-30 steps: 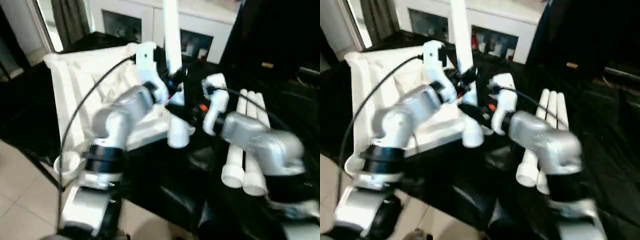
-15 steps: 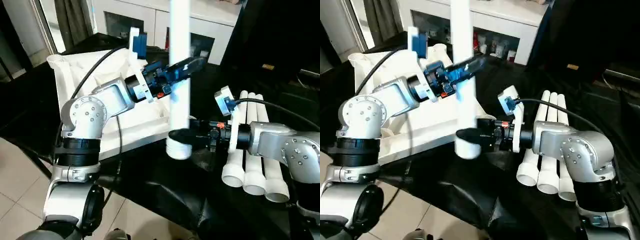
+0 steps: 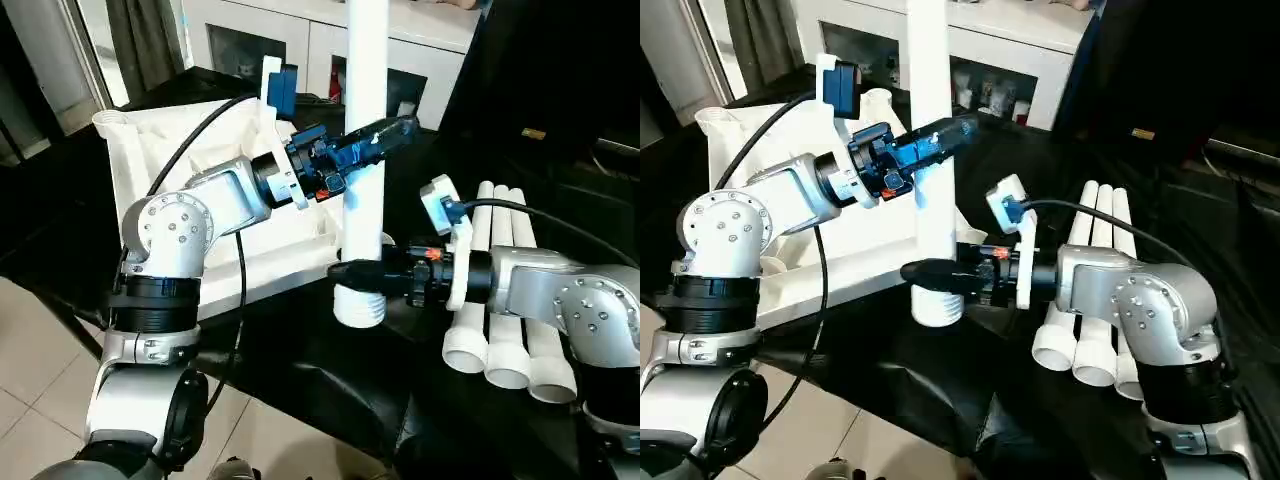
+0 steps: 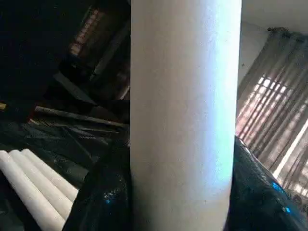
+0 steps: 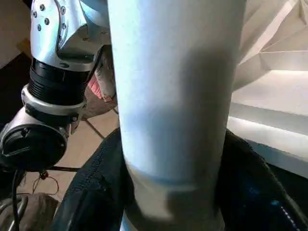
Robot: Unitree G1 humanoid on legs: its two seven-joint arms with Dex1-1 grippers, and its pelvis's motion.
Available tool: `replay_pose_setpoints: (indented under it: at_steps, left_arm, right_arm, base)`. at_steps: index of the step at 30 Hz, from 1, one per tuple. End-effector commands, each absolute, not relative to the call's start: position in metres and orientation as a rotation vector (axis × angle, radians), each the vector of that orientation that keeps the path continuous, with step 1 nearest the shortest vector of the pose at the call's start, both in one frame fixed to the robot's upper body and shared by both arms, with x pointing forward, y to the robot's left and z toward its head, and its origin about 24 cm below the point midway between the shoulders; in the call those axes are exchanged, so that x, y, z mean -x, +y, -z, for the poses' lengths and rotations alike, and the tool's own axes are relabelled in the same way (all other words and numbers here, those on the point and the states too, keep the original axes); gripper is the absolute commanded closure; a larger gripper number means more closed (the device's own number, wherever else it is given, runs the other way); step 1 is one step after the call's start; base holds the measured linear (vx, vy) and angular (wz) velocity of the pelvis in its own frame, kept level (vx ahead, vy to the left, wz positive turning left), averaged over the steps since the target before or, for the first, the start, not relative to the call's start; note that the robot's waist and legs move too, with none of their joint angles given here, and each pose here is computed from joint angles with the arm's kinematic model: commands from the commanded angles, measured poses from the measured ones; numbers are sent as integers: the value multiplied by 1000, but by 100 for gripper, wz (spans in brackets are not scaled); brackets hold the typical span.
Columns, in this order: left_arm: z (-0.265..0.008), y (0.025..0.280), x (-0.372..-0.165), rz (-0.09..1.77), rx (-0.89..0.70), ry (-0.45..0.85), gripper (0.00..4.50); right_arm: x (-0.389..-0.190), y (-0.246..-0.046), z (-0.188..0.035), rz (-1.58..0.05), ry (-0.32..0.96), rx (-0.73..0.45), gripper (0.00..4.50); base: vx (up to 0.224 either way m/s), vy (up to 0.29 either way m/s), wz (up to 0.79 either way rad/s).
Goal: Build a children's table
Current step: Pick table leg
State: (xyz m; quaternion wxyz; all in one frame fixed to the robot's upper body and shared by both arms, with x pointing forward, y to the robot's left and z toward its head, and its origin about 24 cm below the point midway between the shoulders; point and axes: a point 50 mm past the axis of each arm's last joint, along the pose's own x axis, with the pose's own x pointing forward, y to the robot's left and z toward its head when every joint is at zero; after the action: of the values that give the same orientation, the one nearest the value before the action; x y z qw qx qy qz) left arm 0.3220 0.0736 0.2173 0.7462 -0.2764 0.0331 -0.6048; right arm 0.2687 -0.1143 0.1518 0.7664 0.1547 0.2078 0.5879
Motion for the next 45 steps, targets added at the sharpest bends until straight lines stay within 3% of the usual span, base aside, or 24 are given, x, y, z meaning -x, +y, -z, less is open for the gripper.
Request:
replay_pose_setpoints:
  at_steps: [1,2,3,9,10,11,16,25,26,34,40,42,45]
  left_arm:
    - [-224,72,-321,1345,568,43,264]
    - [-223,72,-321,1340,565,49,264]
    - [-223,72,-322,1328,563,56,208]
    - [-223,74,-336,1163,584,29,168]
    - [-222,74,-346,1007,559,25,159]
    - [-222,74,-346,1007,559,25,155]
    - [-213,78,-361,699,483,41,153]
    - [-214,74,-361,536,504,12,189]
    - [-215,73,-361,520,517,8,216]
    - [-216,67,-356,562,556,-4,265]
    - [-218,67,-355,644,617,-3,269]
    - [-219,66,-353,698,620,1,269]
    - [-219,67,-351,800,604,18,269]
  right_arm:
    - [-269,-114,-152,-1271,449,-334,241]
    - [-269,-113,-152,-1269,448,-334,245]
    - [-270,-113,-152,-1264,445,-333,246]
    - [-276,-115,-152,-1184,405,-330,250]
    - [-282,-115,-152,-1124,369,-313,250]
    - [-282,-115,-152,-1124,369,-313,250]
    - [-295,-107,-155,-989,299,-274,252]
    - [-301,-96,-156,-945,267,-273,253]
    - [-301,-94,-156,-943,264,-275,253]
    - [-302,-90,-156,-934,252,-259,253]
    - [-303,-92,-155,-941,259,-243,253]
    - [-303,-94,-155,-950,269,-253,183]
    - [-302,-98,-157,-990,294,-295,179]
  base:
    - [0,0,0]
    - [0,0,0]
    - [0,0,0]
    - [0,0,0]
    - [0,0,0]
    - [0,0,0]
    - [0,0,0]
    - [0,0,0]
    - [0,0,0]
    - [0,0,0]
    - [0,0,0]
    - [0,0,0]
    - [0,0,0]
